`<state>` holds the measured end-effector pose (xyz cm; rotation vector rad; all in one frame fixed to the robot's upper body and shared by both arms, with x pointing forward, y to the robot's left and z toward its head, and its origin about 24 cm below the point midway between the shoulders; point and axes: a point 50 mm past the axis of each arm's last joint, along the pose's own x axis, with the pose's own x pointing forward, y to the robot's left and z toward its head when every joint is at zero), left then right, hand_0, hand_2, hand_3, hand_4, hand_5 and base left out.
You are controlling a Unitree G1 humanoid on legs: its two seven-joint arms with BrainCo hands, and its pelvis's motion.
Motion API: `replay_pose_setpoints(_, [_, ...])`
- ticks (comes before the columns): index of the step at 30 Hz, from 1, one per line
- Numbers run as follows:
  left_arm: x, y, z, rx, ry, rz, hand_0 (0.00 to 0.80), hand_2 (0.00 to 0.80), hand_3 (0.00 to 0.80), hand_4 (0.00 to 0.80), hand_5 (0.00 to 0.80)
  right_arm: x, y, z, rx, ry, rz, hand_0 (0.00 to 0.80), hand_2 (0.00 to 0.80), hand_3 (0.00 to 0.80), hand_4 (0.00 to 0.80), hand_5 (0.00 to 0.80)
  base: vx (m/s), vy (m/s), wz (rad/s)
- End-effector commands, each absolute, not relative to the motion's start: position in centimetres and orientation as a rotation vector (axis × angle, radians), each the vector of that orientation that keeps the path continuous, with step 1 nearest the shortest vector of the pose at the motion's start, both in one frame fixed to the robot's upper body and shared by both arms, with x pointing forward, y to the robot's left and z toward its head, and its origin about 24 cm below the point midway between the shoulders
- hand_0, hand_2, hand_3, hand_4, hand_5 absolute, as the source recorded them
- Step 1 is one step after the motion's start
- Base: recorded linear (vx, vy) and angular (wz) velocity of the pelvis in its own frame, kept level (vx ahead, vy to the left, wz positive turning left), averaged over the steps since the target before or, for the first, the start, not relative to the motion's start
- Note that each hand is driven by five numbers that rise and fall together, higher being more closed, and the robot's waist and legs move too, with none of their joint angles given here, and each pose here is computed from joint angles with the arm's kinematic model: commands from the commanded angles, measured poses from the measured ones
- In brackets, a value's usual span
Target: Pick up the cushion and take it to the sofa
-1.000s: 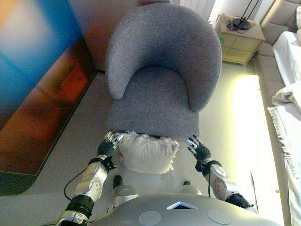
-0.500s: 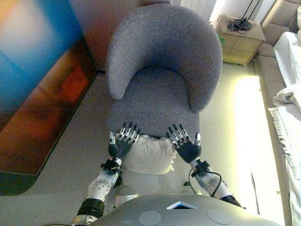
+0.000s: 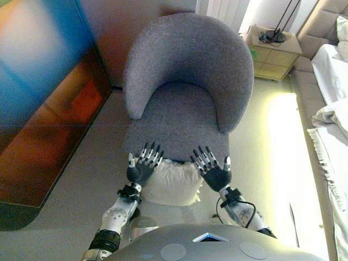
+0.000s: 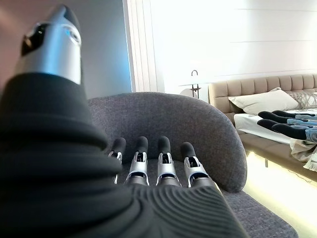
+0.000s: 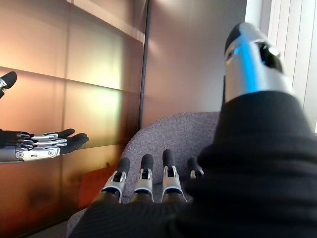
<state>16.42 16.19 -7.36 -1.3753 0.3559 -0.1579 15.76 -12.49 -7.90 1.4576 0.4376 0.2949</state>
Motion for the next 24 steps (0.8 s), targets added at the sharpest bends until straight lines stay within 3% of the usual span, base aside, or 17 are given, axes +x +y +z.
replay_pose_setpoints(1, [18.3, 16.1, -5.5, -1.289, 0.293, -0.240, 0.000, 0.000, 0.000, 0.000, 0.000, 17.7, -12.4, -5.7, 1.449, 0.315, 0.374, 0.000, 0.000, 0.000, 0.000, 0.000, 0.000, 0.000, 0.00])
replay_pose_setpoints(3, [18.3, 17.0, -5.9, -1.121, 0.328, -0.183, 0.000, 0.000, 0.000, 0.000, 0.000, 17.6, -13.0, -6.2, 1.329, 0.356, 0.330, 0.000, 0.000, 0.000, 0.000, 0.000, 0.017, 0.002, 0.00])
replay_pose_setpoints(6, [18.9, 19.9, -6.1, -0.584, 0.387, 0.015, 0.000, 0.000, 0.000, 0.000, 0.000, 18.1, -14.9, -7.1, 0.941, 0.443, 0.185, 0.000, 0.000, 0.000, 0.000, 0.000, 0.049, -0.005, 0.00])
replay_pose_setpoints(10, [19.8, 22.5, -5.7, -0.282, 0.403, 0.158, 0.000, 0.000, 0.000, 0.000, 0.000, 18.8, -16.4, -6.8, 0.742, 0.440, 0.139, 0.000, 0.000, 0.000, 0.000, 0.000, 0.011, -0.021, -0.01])
replay_pose_setpoints(18, [23.9, 22.7, -4.6, -0.193, 0.353, 0.264, 0.000, 0.000, 0.000, 0.000, 0.000, 23.8, -18.4, -4.4, 0.417, 0.316, 0.065, 0.000, 0.000, 0.000, 0.000, 0.000, -0.174, -0.039, -0.03])
replay_pose_setpoints(24, [25.1, 22.2, -4.8, -0.173, 0.356, 0.262, 0.000, 0.000, 0.000, 0.000, 0.000, 25.3, -18.2, -3.9, 0.326, 0.333, 0.076, 0.000, 0.000, 0.000, 0.000, 0.000, -0.088, -0.047, -0.02])
